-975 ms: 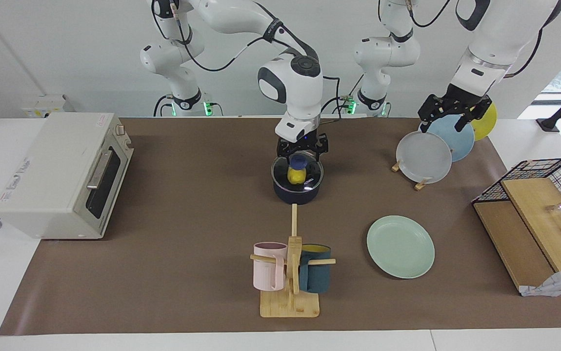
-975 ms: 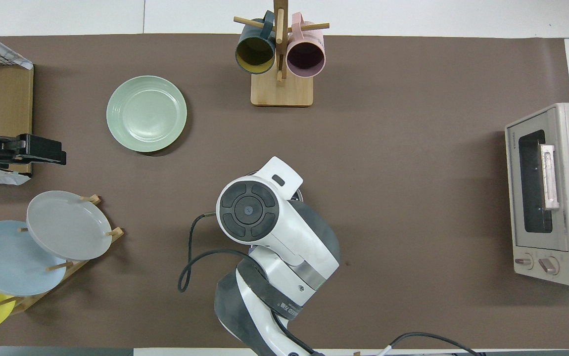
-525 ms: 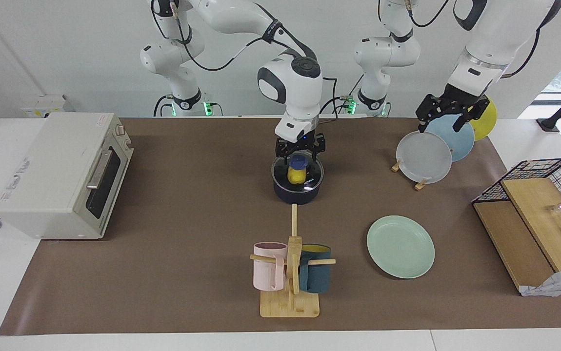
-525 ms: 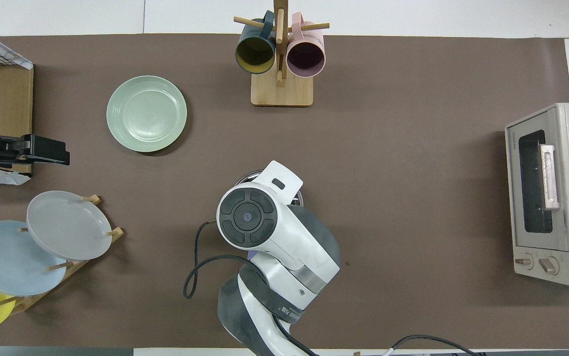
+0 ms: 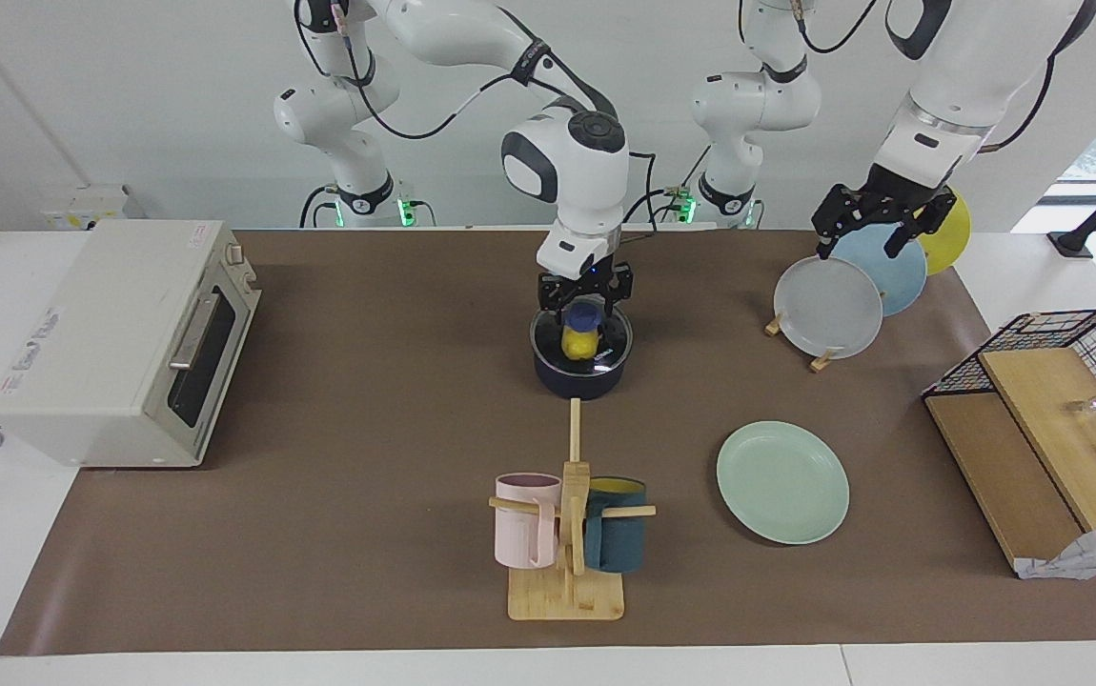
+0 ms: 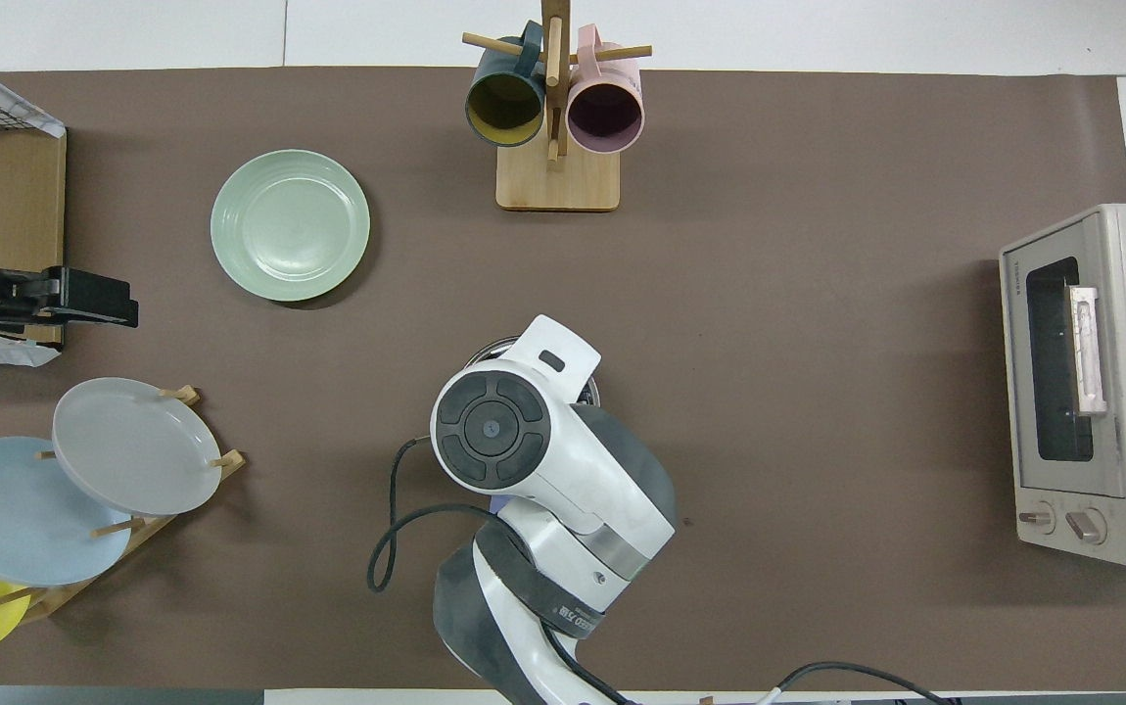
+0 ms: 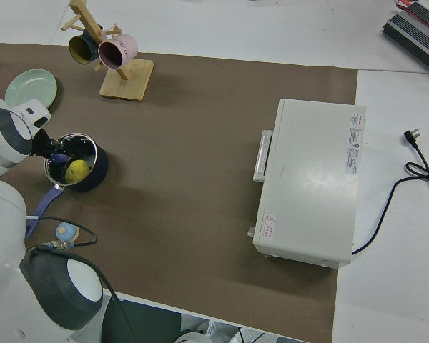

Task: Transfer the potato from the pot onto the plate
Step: 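Grasp the blue knob of the glass lid with the right gripper, then lift the lid with the right gripper while the left gripper reaches the pot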

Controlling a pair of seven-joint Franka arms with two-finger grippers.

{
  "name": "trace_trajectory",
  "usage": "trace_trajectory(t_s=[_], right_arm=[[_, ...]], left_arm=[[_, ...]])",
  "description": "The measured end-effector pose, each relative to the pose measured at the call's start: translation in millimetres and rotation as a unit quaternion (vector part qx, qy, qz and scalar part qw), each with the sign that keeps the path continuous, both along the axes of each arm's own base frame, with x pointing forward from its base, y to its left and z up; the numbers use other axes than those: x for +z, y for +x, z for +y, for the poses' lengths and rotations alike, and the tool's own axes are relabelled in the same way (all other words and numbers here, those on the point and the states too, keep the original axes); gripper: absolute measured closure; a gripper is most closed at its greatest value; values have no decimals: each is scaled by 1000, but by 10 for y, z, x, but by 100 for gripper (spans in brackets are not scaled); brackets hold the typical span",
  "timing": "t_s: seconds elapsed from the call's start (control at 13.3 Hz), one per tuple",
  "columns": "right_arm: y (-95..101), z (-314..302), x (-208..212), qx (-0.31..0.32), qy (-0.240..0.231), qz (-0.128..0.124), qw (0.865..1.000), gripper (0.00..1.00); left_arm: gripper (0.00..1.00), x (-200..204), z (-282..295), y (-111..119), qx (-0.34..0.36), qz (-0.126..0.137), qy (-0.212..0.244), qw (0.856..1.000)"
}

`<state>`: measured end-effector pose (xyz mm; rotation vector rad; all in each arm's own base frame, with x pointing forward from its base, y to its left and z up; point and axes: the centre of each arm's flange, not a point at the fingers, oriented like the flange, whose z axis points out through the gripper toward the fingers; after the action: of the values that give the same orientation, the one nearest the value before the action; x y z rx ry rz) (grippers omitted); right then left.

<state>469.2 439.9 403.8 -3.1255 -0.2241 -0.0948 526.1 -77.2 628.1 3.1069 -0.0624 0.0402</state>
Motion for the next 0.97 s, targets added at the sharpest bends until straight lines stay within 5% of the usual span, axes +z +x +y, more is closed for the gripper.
trace_trajectory(t_s=[0.07,0.53,0.97], right_arm=[[5,-7,8,0,0,-1,1000,34],[63,-67,80,-1,-3,1,1000,34],[799,-1304,600,39,-22,13,999,34]], left_arm=[[0,0,-1,0,0,0,0,1000],[0,0,-8,-1,-1,0,0,1000],[0,10,-159,-14,-15,-5,-1,1000]])
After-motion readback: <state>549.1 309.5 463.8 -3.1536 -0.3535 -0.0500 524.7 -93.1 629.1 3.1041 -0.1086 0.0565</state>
